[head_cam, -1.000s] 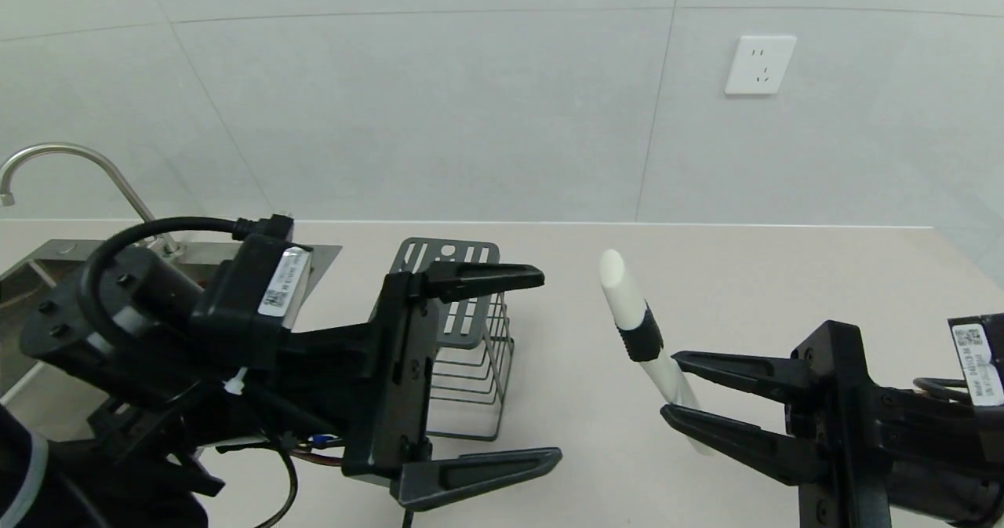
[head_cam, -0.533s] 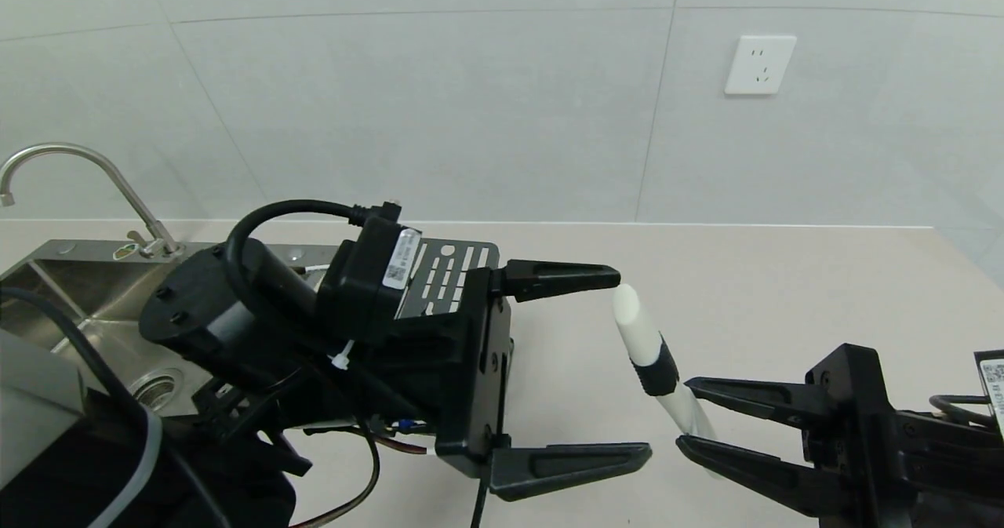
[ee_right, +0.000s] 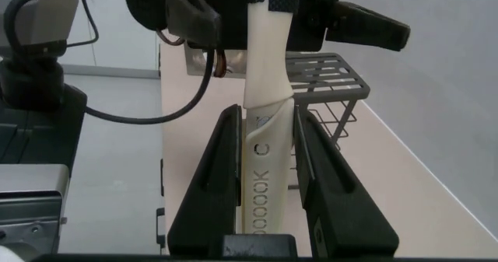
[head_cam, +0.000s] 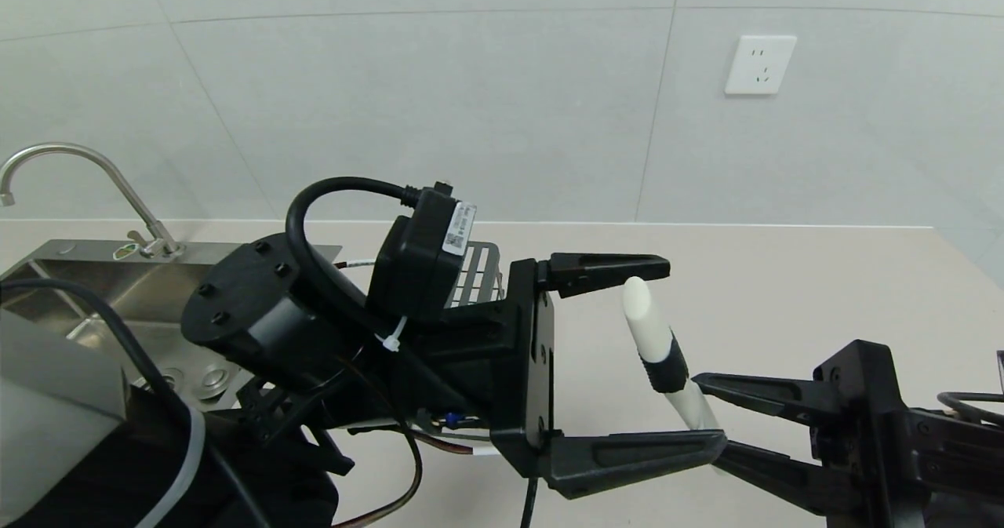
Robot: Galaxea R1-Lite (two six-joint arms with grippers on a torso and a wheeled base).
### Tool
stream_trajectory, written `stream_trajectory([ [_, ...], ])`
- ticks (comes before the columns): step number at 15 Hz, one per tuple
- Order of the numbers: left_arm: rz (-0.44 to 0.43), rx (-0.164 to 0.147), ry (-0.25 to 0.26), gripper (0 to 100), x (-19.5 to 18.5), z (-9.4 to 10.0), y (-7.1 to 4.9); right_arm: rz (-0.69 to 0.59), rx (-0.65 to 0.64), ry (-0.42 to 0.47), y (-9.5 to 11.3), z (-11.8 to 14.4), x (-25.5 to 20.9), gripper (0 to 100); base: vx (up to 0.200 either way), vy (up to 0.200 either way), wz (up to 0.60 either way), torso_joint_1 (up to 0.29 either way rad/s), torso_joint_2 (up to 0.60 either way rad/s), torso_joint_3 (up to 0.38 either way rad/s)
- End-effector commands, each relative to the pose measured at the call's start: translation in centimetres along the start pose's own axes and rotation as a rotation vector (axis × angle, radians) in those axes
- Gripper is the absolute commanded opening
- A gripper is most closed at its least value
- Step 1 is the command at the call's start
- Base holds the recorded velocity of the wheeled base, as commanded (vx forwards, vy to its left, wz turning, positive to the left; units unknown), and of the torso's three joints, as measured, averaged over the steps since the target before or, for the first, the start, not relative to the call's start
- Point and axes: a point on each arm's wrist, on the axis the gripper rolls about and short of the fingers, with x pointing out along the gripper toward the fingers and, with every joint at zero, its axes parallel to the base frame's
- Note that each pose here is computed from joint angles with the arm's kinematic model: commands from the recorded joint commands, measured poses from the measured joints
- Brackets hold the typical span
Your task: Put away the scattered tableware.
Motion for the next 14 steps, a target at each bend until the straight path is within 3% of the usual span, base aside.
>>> stream_trajectory([
  [1, -0.014, -0.001, -0.012, 100, 0.5, 0.2, -0.4, -0.002, -0.003, -0.003, -0.1, 0.1, 0.1, 0, 0.0, 0.0, 0.0, 0.0, 0.0, 0.0],
  [4, -0.012, 0.023, -0.034, 100, 1.0, 0.8, 0.0, -0.006, -0.008, -0.009, -0.3, 0.2, 0.3, 0, 0.0, 0.0, 0.0, 0.0, 0.0, 0.0],
  [8, -0.01, 0.003, -0.036, 100, 1.0, 0.8, 0.1, -0.026, -0.017, -0.017, -0.8, 0.4, 0.4, 0, 0.0, 0.0, 0.0, 0.0, 0.0, 0.0],
  [12, -0.006, 0.017, -0.051, 100, 1.2, 1.2, 0.6, -0.034, -0.018, -0.013, -1.0, 0.3, 0.4, 0, 0.0, 0.0, 0.0, 0.0, 0.0, 0.0],
  [14, -0.009, 0.004, -0.054, 100, 1.3, 1.3, 0.6, -0.041, -0.019, -0.009, -1.1, 0.2, 0.4, 0, 0.0, 0.0, 0.0, 0.0, 0.0, 0.0],
])
